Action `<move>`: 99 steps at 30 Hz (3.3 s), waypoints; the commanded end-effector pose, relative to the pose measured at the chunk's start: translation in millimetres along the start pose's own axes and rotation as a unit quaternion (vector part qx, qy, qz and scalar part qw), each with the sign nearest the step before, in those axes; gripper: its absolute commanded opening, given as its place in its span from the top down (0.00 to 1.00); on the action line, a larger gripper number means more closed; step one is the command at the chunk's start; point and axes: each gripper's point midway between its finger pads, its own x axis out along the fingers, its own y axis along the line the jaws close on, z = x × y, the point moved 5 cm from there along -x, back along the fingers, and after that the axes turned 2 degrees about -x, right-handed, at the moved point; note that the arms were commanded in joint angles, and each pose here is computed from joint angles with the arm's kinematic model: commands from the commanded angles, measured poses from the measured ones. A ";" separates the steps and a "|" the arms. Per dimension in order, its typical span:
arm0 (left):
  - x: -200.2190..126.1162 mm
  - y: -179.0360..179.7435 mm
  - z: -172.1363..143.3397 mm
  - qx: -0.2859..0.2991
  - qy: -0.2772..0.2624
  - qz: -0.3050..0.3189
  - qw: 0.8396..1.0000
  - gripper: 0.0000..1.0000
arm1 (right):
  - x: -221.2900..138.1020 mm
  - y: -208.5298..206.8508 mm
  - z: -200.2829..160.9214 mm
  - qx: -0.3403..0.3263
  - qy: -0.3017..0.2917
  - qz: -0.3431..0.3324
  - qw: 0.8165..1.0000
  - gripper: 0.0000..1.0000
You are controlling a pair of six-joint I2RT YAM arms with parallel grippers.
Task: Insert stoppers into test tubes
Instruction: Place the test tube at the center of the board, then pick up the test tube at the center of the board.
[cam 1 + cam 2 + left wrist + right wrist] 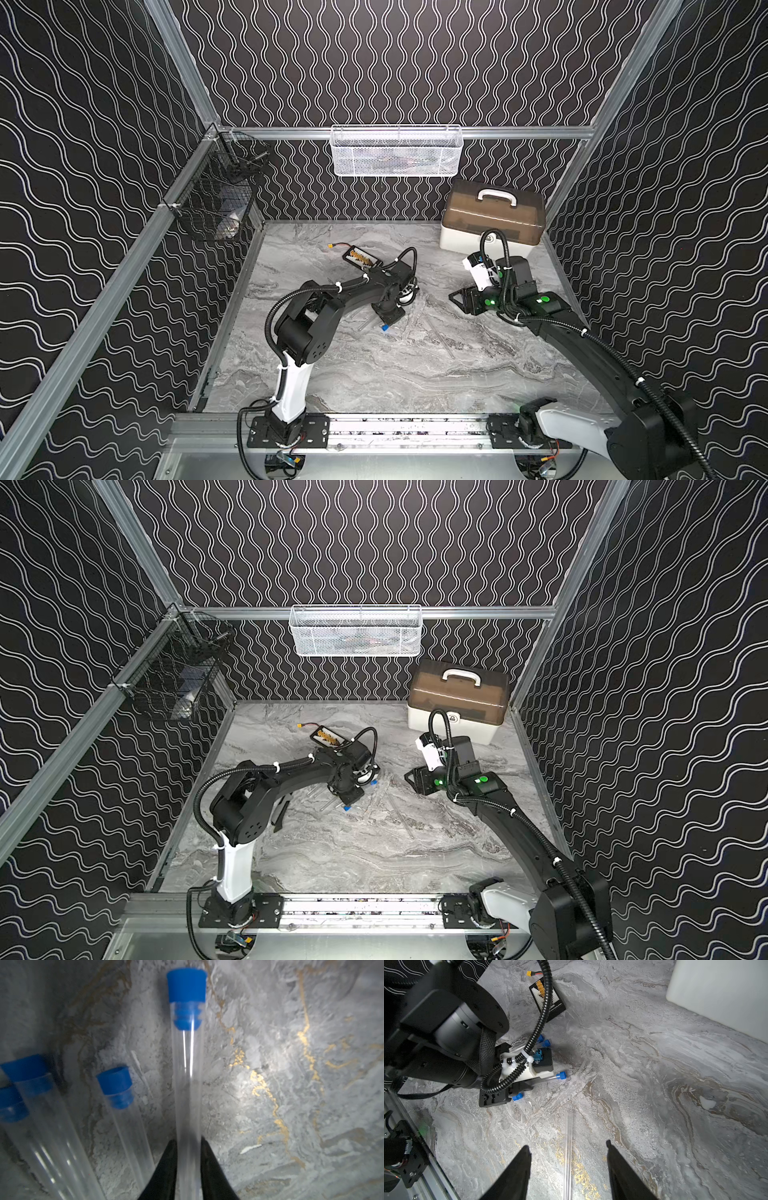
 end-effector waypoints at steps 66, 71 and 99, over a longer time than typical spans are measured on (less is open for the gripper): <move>-172.7 30.9 -63.5 -0.311 -0.381 0.110 0.864 0.73 | 141.2 19.3 -104.9 0.007 0.397 -0.143 0.907 0.83; -176.9 32.0 -63.8 -0.312 -0.386 0.114 0.861 0.73 | 139.7 20.6 -105.5 0.015 0.391 -0.139 0.910 0.87; -234.5 -40.4 -14.2 -0.166 -0.531 -0.226 0.800 0.51 | 6.0 97.9 76.4 0.041 -0.013 0.144 0.989 0.92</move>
